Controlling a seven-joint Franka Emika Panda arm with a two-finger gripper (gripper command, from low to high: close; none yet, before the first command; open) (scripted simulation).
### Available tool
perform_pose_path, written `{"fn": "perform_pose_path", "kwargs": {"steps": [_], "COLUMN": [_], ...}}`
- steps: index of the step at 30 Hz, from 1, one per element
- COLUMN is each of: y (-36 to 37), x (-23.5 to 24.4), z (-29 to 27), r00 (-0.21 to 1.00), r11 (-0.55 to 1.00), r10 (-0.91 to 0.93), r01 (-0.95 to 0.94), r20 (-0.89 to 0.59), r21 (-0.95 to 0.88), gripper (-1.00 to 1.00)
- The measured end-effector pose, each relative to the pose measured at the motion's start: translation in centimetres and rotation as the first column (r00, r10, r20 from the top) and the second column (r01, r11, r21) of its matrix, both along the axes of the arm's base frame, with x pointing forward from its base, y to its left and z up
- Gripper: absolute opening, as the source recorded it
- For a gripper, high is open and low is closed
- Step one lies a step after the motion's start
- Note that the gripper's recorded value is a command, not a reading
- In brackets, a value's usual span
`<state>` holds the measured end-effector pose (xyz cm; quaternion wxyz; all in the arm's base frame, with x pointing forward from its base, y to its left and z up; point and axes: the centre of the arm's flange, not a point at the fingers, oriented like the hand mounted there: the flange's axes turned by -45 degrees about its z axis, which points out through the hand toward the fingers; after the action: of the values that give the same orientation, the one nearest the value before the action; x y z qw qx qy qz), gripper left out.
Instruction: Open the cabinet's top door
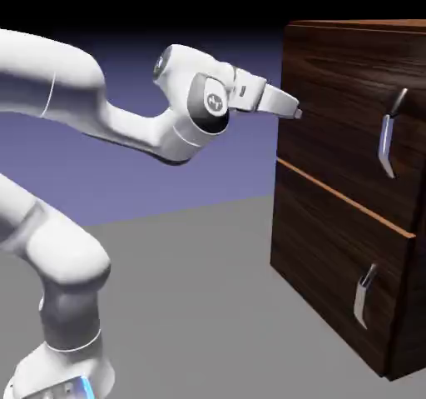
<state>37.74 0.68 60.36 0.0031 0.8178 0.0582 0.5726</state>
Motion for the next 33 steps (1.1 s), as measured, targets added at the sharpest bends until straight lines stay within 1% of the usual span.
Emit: {"fn": "perform_pose_path", "kwargs": {"steps": [9,17,25,33], "y": [-2.7,-6.1,-10.2,-14.9], "x": [-0.6,-0.5,0.4,2.2], "z": [2.1,2.3,1.0,-1.9], "r00": [0.992,0.976,0.959,0.945], "r11": [1.0,0.999,0.998,0.996], "r10": [0.002,-0.006,-0.02,-0.037], "r01": [-0.004,-0.003,0.002,0.01], "r20": [0.126,0.217,0.284,0.324], "r21": [0.018,0.04,0.063,0.083], "gripper": [1.0,1.0,1.0,1.0]}}
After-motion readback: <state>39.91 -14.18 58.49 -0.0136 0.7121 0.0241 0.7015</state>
